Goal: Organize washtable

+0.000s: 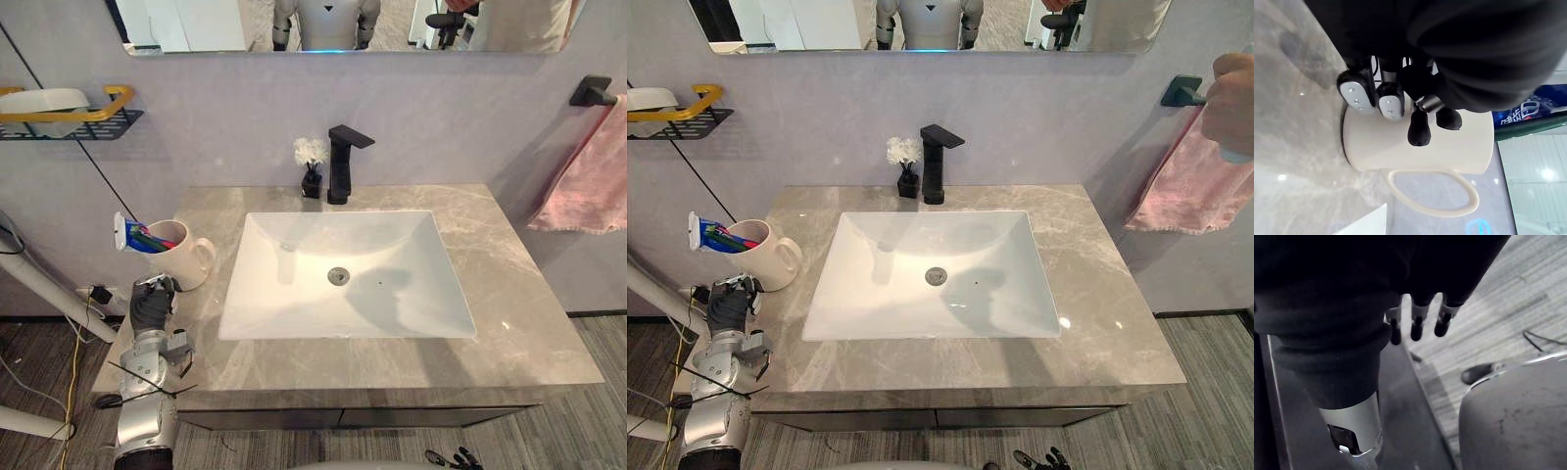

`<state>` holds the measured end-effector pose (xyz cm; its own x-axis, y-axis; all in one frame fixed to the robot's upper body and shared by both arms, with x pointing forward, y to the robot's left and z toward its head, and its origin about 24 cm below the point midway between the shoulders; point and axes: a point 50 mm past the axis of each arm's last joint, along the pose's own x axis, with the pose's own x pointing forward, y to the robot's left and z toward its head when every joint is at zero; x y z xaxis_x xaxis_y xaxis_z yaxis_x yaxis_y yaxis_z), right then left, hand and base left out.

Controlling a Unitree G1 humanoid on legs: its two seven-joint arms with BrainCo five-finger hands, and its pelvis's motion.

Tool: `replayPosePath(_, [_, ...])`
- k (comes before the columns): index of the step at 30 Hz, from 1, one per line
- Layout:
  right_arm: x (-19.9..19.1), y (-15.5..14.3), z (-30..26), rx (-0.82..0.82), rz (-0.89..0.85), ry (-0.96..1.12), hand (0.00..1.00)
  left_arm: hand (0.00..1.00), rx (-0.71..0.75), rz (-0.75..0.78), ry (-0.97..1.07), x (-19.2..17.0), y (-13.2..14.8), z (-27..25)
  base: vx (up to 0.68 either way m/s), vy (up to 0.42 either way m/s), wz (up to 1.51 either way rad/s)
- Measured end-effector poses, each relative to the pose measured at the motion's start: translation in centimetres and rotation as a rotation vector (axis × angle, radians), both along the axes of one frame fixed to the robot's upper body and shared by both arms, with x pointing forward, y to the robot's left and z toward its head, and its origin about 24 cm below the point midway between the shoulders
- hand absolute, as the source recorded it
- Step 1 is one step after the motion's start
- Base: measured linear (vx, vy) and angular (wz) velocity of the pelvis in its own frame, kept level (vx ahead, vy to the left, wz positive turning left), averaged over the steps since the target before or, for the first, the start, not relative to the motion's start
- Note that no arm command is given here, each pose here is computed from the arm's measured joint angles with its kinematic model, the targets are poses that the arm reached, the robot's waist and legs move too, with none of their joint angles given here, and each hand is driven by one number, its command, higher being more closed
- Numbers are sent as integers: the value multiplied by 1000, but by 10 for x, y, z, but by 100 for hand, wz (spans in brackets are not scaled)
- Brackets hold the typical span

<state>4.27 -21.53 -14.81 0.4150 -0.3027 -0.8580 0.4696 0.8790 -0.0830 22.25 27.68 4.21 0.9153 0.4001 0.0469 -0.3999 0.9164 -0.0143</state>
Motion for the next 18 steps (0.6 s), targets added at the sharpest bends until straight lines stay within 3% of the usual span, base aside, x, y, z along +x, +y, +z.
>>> replayPosePath(18, [-2,-4,1,-9,-25,1,0,100,35,-13,12,16,5,4,-2,-2,-1])
